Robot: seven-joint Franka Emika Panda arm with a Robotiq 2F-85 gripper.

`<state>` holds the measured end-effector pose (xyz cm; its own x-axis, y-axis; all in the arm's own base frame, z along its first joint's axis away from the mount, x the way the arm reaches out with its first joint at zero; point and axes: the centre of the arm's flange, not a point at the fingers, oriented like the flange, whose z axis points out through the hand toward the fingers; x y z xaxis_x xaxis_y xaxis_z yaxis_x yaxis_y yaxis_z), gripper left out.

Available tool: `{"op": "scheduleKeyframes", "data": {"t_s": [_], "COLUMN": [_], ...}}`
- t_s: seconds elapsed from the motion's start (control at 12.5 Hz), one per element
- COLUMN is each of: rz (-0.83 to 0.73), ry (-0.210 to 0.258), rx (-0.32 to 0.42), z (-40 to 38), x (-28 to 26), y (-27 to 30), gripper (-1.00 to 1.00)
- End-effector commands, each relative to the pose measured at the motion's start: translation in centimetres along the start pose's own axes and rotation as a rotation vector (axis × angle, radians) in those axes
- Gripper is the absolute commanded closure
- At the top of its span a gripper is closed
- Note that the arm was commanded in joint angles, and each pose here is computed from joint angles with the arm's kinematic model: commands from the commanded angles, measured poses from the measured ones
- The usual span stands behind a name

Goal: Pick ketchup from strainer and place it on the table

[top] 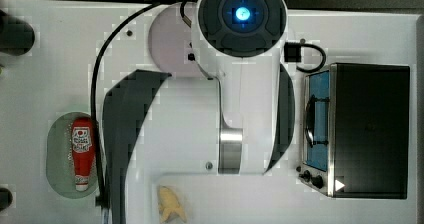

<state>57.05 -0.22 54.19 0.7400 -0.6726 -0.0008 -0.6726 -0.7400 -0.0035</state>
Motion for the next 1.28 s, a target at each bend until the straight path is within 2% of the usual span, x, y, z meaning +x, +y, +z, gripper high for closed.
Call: {"op": "scheduleKeyframes", "data": {"t_s": [0.08,0.24,0.64,0.96,1.28], "rz": [0.102,0.065,-0.182,-0.404,-0.565], "ry": [-0.037,-0.039,-0.031,-0.011,-0.066], "rx": [-0.009,-0.012,-0.037,-0.006,0.003], "z": [-4.0,-3.7,-1.5,1.6,6.7], "x": [-4.0,-5.2,-14.2,-23.1,-30.7], "y": [6.8,5.2,-4.7,-12.4,-17.1], "gripper": [-0.58,-0.99,-1.0,-1.0,-1.0]}}
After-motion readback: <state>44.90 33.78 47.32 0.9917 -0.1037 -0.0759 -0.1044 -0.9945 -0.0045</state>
